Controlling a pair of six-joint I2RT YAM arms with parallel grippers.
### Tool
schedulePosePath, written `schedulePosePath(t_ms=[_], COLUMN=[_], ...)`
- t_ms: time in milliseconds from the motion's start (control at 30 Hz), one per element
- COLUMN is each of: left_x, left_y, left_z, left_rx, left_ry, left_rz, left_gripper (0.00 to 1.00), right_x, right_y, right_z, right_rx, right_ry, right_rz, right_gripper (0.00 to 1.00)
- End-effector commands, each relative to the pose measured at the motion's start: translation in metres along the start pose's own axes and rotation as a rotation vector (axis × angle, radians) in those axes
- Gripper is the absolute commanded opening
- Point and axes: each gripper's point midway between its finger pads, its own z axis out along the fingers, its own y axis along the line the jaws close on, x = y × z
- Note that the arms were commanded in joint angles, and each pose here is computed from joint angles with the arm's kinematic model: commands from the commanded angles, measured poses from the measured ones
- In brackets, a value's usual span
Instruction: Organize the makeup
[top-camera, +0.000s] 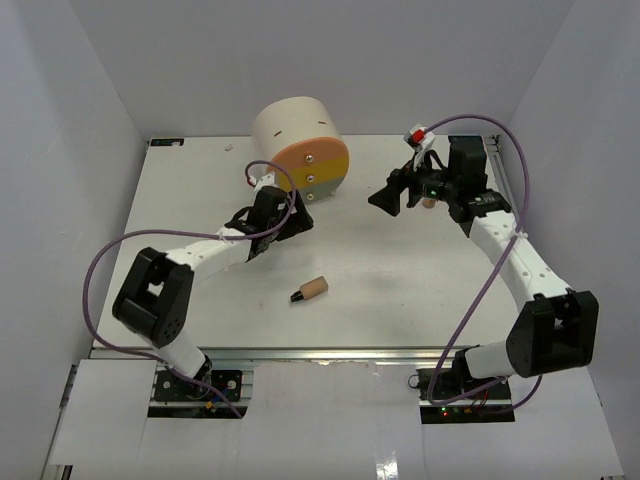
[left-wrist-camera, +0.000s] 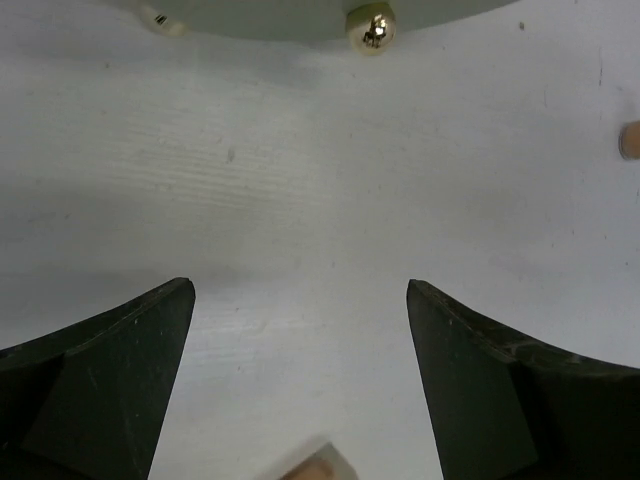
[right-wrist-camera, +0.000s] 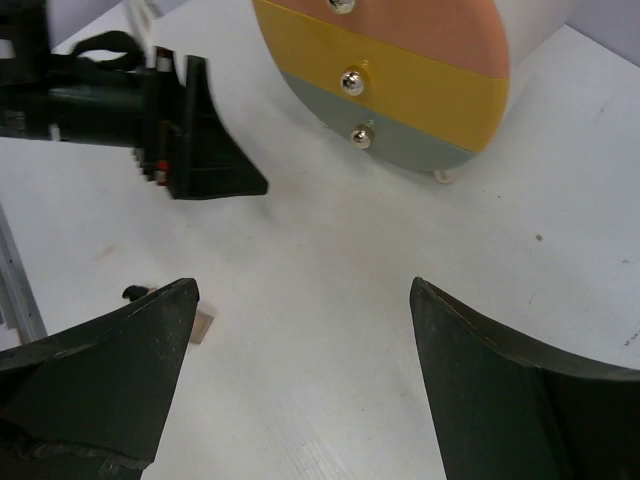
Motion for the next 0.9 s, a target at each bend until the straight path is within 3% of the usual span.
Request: schedulePosePath(t_ms=[0,300,433,867], left_x=[-0.037,-0.051,-0.058,-0.073], left_y=[-0.027,-0.027,-0.029,-0.032], left_z=[0.032,0.084,0.091,0.106], left_rx=[-0.048,-0.183,-0.215,-0.291], left_ry=[-0.146,-0.243,-0.288,-0.407], left_rz=[-0.032,-0.016,-0.033,-0.023], left_gripper=[0.98,0.85,0.75,0.59], right_x=[-0.012,-0.014,-0.009,-0.003], right_y=[0.023,0.016,0.02,0.023], right_z=[-0.035,-0.064,-0.064,-0.071], right_rx=[-0.11,-0.078,-0.098,-0.117], right_ry=[-0.104,-0.177,-0.176,-0.186], right_rz=[-0.038,-0.083,-0.084,-0.084], right_gripper=[0.92,0.92,0.92,0.93])
